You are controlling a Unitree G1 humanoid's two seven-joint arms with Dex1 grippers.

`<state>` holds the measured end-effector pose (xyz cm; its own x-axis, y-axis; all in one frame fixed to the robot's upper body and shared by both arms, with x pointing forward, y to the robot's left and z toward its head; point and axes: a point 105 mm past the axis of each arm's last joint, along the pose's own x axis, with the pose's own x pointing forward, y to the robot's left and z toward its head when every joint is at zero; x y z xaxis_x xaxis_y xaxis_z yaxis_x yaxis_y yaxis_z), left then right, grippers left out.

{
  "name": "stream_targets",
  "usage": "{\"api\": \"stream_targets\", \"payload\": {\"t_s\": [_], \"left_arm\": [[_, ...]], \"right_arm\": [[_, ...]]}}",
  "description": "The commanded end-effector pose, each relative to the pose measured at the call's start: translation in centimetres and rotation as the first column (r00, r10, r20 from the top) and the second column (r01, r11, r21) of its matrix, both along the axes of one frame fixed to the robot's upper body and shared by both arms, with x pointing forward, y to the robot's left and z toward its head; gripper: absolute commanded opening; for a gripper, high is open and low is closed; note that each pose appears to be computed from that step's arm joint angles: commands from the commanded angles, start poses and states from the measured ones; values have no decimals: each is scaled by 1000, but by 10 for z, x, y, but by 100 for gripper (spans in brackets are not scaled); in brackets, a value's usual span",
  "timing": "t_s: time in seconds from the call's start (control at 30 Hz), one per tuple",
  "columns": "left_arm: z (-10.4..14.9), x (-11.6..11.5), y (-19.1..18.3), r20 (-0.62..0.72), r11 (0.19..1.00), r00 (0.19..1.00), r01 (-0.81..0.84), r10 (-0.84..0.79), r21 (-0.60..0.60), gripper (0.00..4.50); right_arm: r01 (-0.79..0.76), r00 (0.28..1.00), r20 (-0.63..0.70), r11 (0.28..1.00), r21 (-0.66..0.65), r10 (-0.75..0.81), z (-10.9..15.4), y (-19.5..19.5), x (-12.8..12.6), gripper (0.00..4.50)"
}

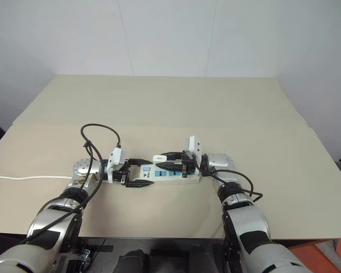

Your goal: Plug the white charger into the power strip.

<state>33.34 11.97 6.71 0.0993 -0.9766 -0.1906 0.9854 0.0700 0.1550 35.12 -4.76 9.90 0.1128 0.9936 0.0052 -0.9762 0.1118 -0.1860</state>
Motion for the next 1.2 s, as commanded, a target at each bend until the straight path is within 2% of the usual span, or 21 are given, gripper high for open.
{"api": "stream_targets", "payload": {"t_s": [0.03,0.27,0.43,0.73,0.87,1.0,1.2], "left_arm": [[0,-9,-5,16,994,995,97,-97,42,326],[-1,-9,-6,15,995,995,99,-99,35,326],[-2,-11,-8,14,994,994,107,-107,30,326],[-3,-12,-9,1,993,993,117,-117,34,326],[-2,-12,-10,4,992,993,120,-121,34,326],[-1,-12,-11,8,992,993,122,-122,33,326],[0,-11,-10,9,993,993,118,-118,30,326]], "right_arm": [[174,981,-58,972,-158,-185,-30,-45,12,115],[115,990,-55,972,-206,-128,-24,-32,14,115],[121,982,-112,958,-259,-155,-36,-30,15,115],[106,979,-143,963,-247,-144,-41,-29,11,115],[108,986,-103,968,-228,-134,-38,-29,10,115],[99,994,-24,977,-186,-106,-28,-29,8,245],[65,998,8,987,-150,-64,-17,-32,6,446]]}}
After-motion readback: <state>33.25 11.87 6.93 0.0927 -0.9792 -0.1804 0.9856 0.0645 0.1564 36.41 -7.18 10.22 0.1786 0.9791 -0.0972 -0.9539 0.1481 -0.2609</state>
